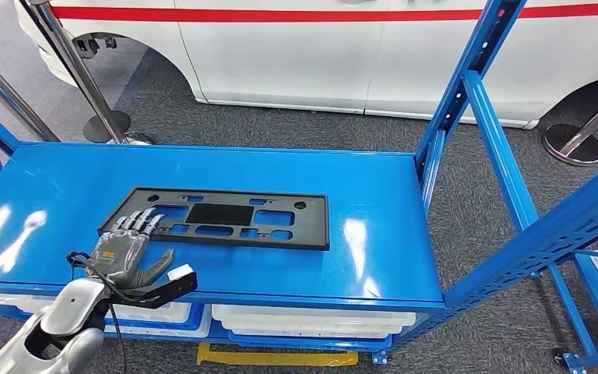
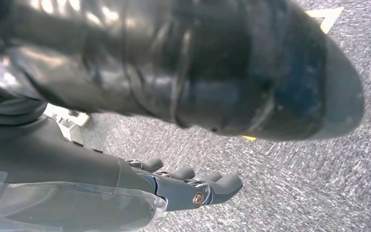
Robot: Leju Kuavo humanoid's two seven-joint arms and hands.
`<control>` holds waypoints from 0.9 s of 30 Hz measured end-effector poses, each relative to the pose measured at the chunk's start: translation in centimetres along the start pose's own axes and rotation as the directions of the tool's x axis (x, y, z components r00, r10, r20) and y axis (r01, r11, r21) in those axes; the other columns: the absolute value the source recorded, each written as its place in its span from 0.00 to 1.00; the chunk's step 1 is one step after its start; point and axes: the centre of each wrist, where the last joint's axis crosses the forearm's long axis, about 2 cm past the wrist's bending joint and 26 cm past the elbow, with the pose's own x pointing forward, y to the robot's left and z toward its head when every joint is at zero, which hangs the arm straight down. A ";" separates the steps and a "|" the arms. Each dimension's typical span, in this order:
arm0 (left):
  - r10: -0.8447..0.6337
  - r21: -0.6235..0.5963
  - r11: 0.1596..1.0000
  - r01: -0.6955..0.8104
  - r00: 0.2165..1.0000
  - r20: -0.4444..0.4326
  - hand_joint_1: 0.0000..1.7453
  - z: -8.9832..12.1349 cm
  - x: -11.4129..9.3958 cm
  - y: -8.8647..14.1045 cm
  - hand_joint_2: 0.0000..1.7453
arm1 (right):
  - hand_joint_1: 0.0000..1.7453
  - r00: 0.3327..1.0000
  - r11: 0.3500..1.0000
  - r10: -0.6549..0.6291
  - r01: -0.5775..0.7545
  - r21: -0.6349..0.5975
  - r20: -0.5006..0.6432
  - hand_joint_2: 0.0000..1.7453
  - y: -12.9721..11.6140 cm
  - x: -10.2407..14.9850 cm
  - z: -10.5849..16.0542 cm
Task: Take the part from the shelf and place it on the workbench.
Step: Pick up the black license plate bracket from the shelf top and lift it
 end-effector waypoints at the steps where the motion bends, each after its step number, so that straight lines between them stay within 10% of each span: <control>1: 0.001 -0.004 1.000 -0.001 1.000 -0.003 0.00 0.0 -0.1 -0.1 0.00 | 0.00 1.000 1.000 0.002 -0.002 0.001 -0.002 0.00 0.0 0.0 0.0; 9: -0.003 -0.041 0.999 0.002 1.000 -0.030 0.00 -0.1 -1.0 -0.8 0.00 | 0.00 1.000 1.000 0.012 -0.012 -0.007 -0.005 0.00 0.0 0.0 0.0; 13: -0.014 -0.057 0.998 0.011 0.999 -0.052 0.00 -0.3 -1.7 -1.1 1.00 | 0.00 1.000 1.000 0.019 -0.019 -0.005 -0.009 0.00 -0.1 0.0 0.0; 27: -0.040 -0.076 0.997 0.032 0.994 -0.100 0.00 -0.7 -3.2 -1.7 1.00 | 0.00 1.000 1.000 0.024 -0.024 -0.009 -0.008 0.00 -0.2 0.1 0.1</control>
